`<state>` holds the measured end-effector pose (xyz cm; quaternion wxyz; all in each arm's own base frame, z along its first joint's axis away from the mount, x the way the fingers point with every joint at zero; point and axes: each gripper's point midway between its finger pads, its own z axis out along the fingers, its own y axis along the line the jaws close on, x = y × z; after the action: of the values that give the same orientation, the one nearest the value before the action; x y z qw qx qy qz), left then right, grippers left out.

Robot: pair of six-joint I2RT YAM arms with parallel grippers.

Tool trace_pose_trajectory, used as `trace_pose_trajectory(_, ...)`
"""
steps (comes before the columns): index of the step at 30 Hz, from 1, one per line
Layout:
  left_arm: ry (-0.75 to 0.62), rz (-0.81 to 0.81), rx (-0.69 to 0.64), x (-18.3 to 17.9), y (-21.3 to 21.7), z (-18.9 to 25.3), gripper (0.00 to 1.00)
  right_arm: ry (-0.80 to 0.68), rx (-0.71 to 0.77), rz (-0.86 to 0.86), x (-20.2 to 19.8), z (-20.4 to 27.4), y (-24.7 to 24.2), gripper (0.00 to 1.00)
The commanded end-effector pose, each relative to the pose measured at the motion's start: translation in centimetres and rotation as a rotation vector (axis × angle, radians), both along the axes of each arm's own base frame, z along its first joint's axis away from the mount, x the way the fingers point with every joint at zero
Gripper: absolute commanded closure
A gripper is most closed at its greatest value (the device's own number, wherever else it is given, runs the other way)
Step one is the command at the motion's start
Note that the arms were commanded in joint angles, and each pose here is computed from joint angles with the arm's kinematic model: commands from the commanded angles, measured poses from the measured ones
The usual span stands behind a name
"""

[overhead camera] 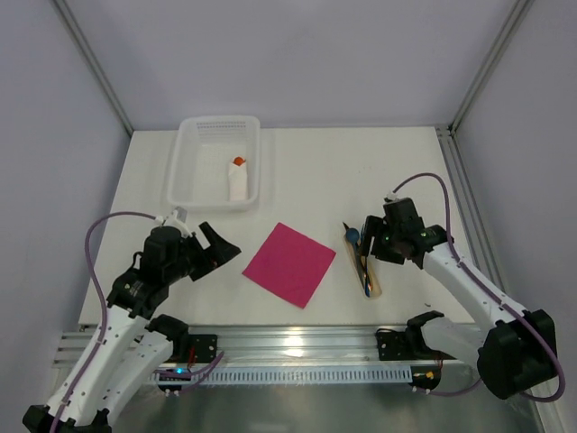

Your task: Place the utensils on the paper napkin and roll it up

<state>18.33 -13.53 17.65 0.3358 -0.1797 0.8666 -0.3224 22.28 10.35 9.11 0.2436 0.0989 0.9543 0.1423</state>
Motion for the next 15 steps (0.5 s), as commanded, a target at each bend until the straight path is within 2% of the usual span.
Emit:
trace_pose_trajectory(1,-0.037,-0.050,-0.028,0.8,-1.1,1.2,0.12,-0.114,-0.059,-0.061,3.0,1.6,-0.3,0.29)
trace_pose_trajectory(5,-0.022,-0.059,-0.021,1.1,-1.3,0.5,0.16,-0.098,-0.071,-0.033,3.7,0.7,0.5,0.45)
trace_pose_trajectory(7,-0.007,-0.057,-0.018,1.2,-1.3,0.3,0.16,-0.109,-0.073,-0.021,4.2,0.7,0.9,0.57)
trace_pose_trajectory(12,0.014,-0.061,-0.029,1.1,-1.6,-0.1,0.16,-0.134,-0.115,-0.025,5.5,0.4,0.7,0.63)
trace_pose_trajectory(15,0.022,-0.061,-0.029,0.9,-1.5,-0.3,0.16,-0.124,-0.121,-0.007,5.9,0.0,0.9,0.70)
